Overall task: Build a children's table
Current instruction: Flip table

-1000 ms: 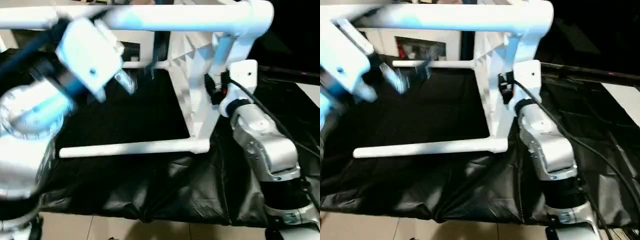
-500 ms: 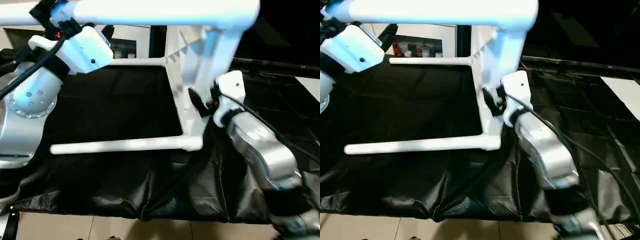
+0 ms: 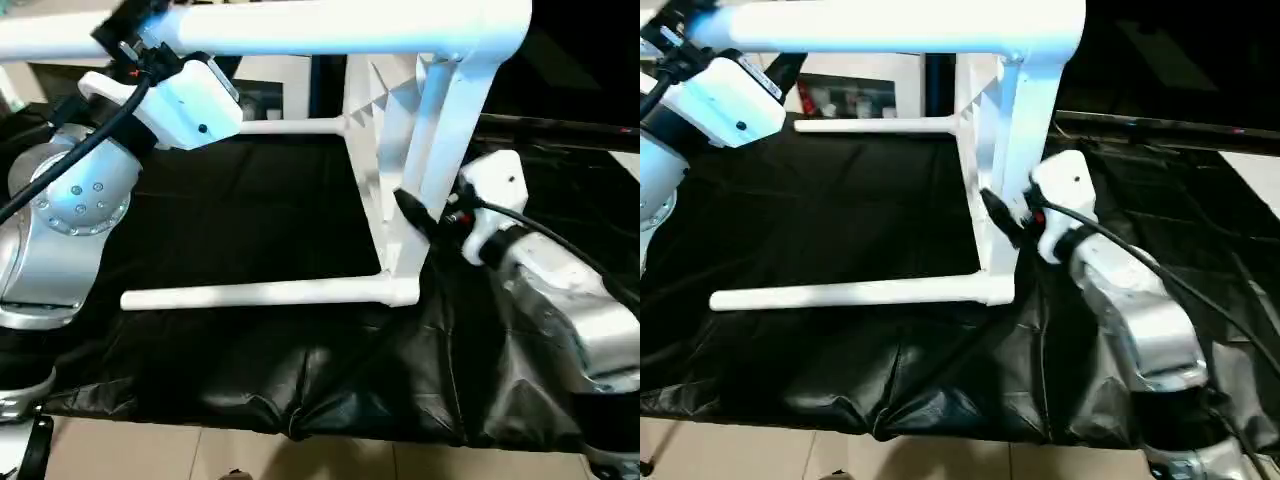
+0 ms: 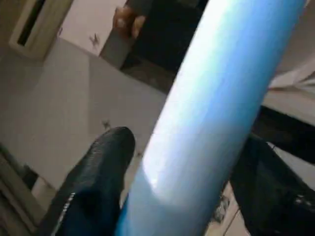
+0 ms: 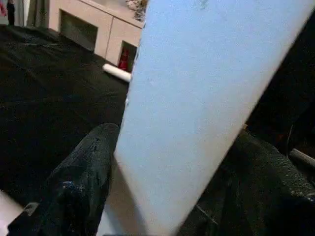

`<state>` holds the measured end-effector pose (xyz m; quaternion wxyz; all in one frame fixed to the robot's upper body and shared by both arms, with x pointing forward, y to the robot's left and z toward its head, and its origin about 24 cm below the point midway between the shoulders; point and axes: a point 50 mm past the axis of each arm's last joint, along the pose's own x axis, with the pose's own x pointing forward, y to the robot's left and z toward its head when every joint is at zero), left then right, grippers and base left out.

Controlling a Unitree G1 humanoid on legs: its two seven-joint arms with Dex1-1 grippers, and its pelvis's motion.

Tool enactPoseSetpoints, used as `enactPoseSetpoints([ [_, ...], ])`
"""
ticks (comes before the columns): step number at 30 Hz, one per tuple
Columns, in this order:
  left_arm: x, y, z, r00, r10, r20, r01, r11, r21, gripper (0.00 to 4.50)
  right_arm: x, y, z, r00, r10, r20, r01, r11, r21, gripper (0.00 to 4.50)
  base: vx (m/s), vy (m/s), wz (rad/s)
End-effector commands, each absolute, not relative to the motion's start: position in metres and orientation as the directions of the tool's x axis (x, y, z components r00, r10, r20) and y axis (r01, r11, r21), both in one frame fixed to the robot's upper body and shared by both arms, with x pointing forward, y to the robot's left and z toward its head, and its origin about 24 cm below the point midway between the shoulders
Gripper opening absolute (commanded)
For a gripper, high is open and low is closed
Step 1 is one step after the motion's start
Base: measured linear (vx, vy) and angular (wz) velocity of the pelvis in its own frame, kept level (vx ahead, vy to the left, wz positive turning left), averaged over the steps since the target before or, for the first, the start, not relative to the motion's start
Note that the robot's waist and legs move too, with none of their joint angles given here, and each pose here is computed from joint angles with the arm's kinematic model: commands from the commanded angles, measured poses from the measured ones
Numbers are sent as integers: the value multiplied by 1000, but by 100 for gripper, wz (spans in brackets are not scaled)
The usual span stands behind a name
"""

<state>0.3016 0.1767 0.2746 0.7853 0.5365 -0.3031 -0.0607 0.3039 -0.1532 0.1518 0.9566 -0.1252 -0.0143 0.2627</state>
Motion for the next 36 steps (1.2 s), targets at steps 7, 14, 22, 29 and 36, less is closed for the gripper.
enactPoseSetpoints([
  [7, 308, 169, 256, 834, -456, 312, -94, 440, 893, 258, 315, -123, 129, 887, 454, -86, -461, 852, -249, 355, 0, 0, 0],
  [14, 305, 166, 255, 829, -462, 315, -74, 467, 881, 247, 328, -108, 123, 933, 359, -22, -359, 927, -106, 355, 0, 0, 0],
  [22, 303, 161, 252, 821, -483, 304, -42, 481, 876, 245, 340, -98, 119, 949, 314, 11, -313, 949, -29, 329, 0, 0, 0],
  [29, 301, 159, 252, 822, -486, 296, -6, 513, 858, 245, 348, -96, 121, 947, 318, 40, -316, 947, -56, 275, 0, 0, 0],
  [36, 302, 179, 265, 850, -340, 403, -35, 726, 687, 245, 350, -111, 149, 878, 464, 114, -434, 874, -218, 229, 0, 0, 0],
])
